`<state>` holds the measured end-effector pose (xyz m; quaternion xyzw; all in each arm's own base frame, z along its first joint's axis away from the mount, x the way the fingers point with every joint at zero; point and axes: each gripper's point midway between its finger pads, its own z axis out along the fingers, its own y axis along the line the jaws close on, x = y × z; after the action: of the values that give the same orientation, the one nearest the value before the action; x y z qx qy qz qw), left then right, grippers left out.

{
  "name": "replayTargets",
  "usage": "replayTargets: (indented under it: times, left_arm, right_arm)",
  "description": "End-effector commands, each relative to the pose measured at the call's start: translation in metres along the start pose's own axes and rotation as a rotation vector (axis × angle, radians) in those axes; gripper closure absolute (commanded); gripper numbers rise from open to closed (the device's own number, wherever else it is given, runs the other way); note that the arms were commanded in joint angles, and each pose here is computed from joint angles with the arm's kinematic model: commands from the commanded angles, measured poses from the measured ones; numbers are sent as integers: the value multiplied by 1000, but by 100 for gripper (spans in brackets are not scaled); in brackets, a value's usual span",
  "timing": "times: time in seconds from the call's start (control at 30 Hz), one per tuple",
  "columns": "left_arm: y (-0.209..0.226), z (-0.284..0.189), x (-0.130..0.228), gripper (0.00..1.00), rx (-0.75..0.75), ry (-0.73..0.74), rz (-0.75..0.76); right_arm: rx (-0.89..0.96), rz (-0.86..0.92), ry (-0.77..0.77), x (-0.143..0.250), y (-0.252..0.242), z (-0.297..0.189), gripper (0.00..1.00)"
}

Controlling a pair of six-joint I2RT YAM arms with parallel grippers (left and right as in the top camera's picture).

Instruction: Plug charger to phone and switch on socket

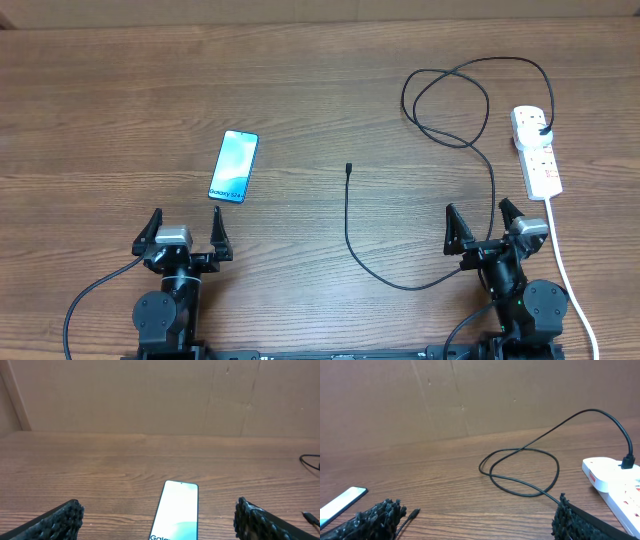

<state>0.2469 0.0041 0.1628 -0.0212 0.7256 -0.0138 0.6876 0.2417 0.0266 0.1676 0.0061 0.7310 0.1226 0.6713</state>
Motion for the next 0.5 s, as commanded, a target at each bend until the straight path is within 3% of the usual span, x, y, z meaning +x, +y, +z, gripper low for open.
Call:
replayTargets:
  times: [0.0,0.27,0.47]
  left_arm:
    - [2,-2,-20,1,-14,-34,25]
    - [-6,7,-70,0,21,9,21]
    - [-17,40,-105,0,72,147,12]
  right_arm:
    - [3,-5,-17,-4,0,-1,0]
    - [4,-5,-17,-4,0,-1,0]
    - [3,-5,-17,-4,0,-1,0]
